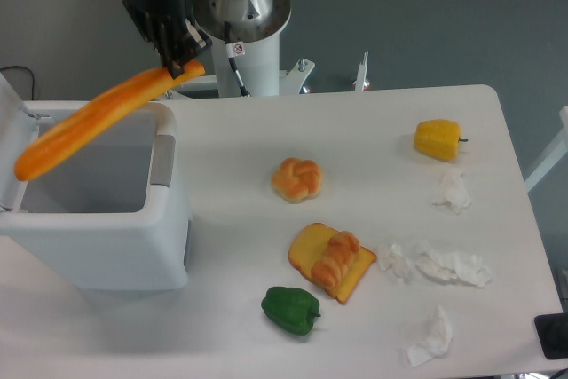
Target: Place the long bread in the trash can
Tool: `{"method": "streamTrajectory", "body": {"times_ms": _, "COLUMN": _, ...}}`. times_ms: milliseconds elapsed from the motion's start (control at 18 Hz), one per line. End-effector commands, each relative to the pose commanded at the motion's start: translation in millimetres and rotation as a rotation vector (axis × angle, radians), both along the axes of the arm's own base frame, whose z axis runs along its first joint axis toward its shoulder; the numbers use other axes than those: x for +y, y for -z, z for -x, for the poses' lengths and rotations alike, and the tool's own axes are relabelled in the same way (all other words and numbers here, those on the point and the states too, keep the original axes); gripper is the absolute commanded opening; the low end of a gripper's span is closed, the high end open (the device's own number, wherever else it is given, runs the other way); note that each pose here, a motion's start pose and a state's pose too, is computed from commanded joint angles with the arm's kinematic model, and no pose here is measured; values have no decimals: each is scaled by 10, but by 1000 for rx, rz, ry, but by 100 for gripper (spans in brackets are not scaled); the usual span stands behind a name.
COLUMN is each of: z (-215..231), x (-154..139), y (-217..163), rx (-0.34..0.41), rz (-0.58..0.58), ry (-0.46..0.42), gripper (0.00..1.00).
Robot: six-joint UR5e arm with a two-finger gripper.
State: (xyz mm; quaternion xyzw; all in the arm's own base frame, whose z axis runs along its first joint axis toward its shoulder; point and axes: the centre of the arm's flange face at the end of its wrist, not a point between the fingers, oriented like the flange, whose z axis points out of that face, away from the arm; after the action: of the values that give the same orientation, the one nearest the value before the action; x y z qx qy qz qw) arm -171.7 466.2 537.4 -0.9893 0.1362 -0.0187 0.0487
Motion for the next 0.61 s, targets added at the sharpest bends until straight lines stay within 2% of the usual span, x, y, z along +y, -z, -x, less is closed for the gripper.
{"method": "streamTrajectory", "body": {"times_ms": 167, "z": 6, "x": 11, "y": 7, "rx": -2, "rz": 0, "ry": 3, "gripper": 2}}
{"method": "streamTrajectory", "body": {"times_ms": 333, "z": 3, "x": 11, "y": -39, "rx": 2, "rz": -9, "ry": 6, "gripper": 9}}
{"method": "streamTrajectory", "body": {"times_ms": 389, "z": 3, "x": 14, "y": -55, "rx": 3, "rz": -14, "ry": 6, "gripper": 13}}
{"method": "streamTrajectory", "body": {"times_ms": 611, "z": 37, "x": 74, "y": -57, "rx": 9, "rz": -23, "ry": 13, "gripper": 43}}
